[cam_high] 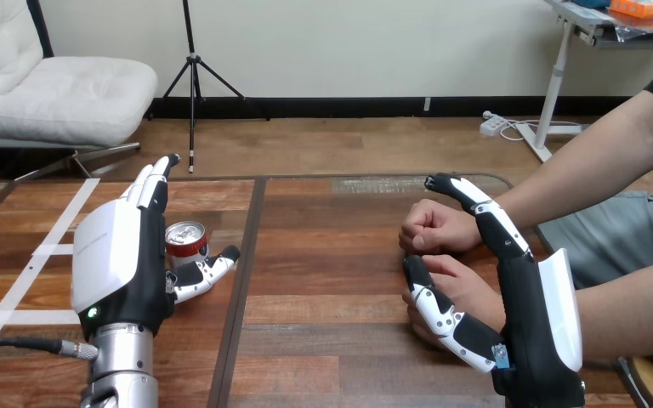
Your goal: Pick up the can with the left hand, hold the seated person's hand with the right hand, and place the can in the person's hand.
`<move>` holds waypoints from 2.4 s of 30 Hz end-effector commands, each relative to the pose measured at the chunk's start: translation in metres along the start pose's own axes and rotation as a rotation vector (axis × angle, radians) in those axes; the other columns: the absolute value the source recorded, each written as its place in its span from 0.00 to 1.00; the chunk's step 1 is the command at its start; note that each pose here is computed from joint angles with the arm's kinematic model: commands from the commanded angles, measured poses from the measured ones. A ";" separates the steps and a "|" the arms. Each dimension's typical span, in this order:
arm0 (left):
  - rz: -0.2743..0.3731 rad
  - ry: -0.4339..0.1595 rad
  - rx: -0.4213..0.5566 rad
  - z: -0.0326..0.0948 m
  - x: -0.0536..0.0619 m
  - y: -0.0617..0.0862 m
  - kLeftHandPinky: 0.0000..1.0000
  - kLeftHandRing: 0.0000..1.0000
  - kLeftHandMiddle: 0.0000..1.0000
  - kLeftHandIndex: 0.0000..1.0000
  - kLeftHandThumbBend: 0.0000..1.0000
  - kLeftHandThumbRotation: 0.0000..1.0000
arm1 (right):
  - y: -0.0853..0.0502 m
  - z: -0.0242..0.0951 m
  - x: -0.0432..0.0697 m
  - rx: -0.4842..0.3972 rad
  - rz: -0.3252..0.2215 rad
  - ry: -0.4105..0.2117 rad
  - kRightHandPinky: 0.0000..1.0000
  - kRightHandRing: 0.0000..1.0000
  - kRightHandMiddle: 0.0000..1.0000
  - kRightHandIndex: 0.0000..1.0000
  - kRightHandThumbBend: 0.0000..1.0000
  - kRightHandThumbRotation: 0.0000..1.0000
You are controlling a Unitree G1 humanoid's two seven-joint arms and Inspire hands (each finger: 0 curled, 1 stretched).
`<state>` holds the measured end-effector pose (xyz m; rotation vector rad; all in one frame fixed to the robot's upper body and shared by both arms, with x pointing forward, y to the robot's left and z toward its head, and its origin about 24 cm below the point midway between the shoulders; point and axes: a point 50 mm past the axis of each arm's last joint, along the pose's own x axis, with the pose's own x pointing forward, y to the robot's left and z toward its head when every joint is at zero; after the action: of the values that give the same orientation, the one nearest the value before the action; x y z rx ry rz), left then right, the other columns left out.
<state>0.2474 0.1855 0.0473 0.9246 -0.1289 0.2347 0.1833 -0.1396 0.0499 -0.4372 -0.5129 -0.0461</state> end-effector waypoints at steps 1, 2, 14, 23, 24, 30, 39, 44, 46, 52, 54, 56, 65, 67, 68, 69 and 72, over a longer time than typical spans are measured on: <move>0.088 -0.113 -0.033 0.023 0.015 0.014 0.81 0.89 0.92 0.90 0.76 0.15 | -0.005 0.010 0.016 -0.003 -0.027 -0.086 0.86 0.86 0.86 0.79 0.42 0.00; 0.093 -0.113 -0.043 0.023 0.015 0.014 0.81 0.89 0.92 0.90 0.76 0.15 | -0.005 0.011 0.016 -0.005 -0.026 -0.088 0.86 0.86 0.86 0.79 0.42 0.00; 0.141 -0.124 -0.094 0.024 0.010 0.012 0.76 0.88 0.91 0.89 0.76 0.15 | -0.007 0.011 0.016 -0.028 -0.024 -0.092 0.86 0.87 0.86 0.79 0.42 0.00; 0.147 -0.115 -0.114 0.024 0.008 0.010 0.77 0.90 0.92 0.90 0.72 0.18 | -0.007 0.011 0.016 -0.028 -0.017 -0.095 0.85 0.86 0.85 0.79 0.42 0.00; 0.146 -0.115 -0.113 0.024 0.008 0.010 0.77 0.90 0.93 0.90 0.72 0.19 | -0.007 0.011 0.016 -0.027 -0.016 -0.094 0.85 0.86 0.85 0.79 0.42 0.00; 0.143 -0.114 -0.105 0.024 0.009 0.009 0.78 0.90 0.93 0.91 0.72 0.19 | -0.007 0.011 0.016 -0.017 -0.018 -0.091 0.85 0.86 0.85 0.79 0.42 0.00; 0.117 -0.110 -0.073 0.022 0.010 0.009 0.79 0.90 0.93 0.90 0.71 0.19 | -0.006 0.011 0.015 -0.012 -0.017 -0.080 0.85 0.86 0.85 0.79 0.42 0.00; 0.091 -0.105 -0.057 0.021 0.012 0.010 0.80 0.91 0.93 0.91 0.71 0.20 | -0.006 0.011 0.015 -0.015 -0.014 -0.076 0.86 0.87 0.86 0.79 0.42 0.00; 0.084 -0.105 -0.053 0.021 0.013 0.010 0.81 0.91 0.93 0.91 0.71 0.20 | -0.006 0.011 0.015 -0.016 -0.014 -0.074 0.86 0.87 0.86 0.79 0.42 0.00; 0.066 -0.102 -0.045 0.019 0.014 0.011 0.82 0.90 0.92 0.90 0.72 0.19 | -0.006 0.012 0.015 -0.018 -0.014 -0.076 0.87 0.87 0.86 0.79 0.42 0.00; 0.063 -0.102 -0.044 0.019 0.014 0.012 0.82 0.90 0.92 0.89 0.72 0.18 | -0.006 0.012 0.015 -0.018 -0.013 -0.079 0.87 0.87 0.86 0.79 0.42 0.00; 0.061 -0.101 -0.045 0.019 0.015 0.012 0.82 0.90 0.92 0.89 0.72 0.18 | -0.006 0.012 0.015 -0.021 -0.011 -0.082 0.87 0.87 0.86 0.79 0.42 0.00; 0.058 -0.098 -0.040 0.017 0.016 0.012 0.81 0.88 0.90 0.88 0.74 0.17 | -0.005 0.012 0.015 -0.024 -0.007 -0.086 0.86 0.86 0.86 0.79 0.42 0.00; 0.058 -0.095 -0.039 0.017 0.016 0.012 0.81 0.87 0.89 0.87 0.74 0.17 | -0.005 0.012 0.015 -0.026 -0.007 -0.087 0.86 0.86 0.86 0.79 0.42 0.00; 0.057 -0.094 -0.039 0.017 0.016 0.012 0.81 0.87 0.89 0.87 0.74 0.17 | -0.005 0.012 0.015 -0.027 -0.006 -0.087 0.86 0.86 0.86 0.79 0.42 0.00; 0.057 -0.093 -0.039 0.016 0.016 0.012 0.81 0.87 0.89 0.87 0.74 0.17 | -0.005 0.012 0.015 -0.028 -0.006 -0.087 0.86 0.86 0.86 0.79 0.42 0.00; 0.054 -0.088 -0.038 0.016 0.017 0.012 0.80 0.86 0.89 0.87 0.74 0.17 | -0.004 0.013 0.015 -0.020 -0.007 -0.087 0.86 0.86 0.85 0.79 0.42 0.00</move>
<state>0.2469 0.1815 0.0477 0.8790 -0.1528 0.2251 0.1839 -0.1384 0.0529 -0.4628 -0.5133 -0.0305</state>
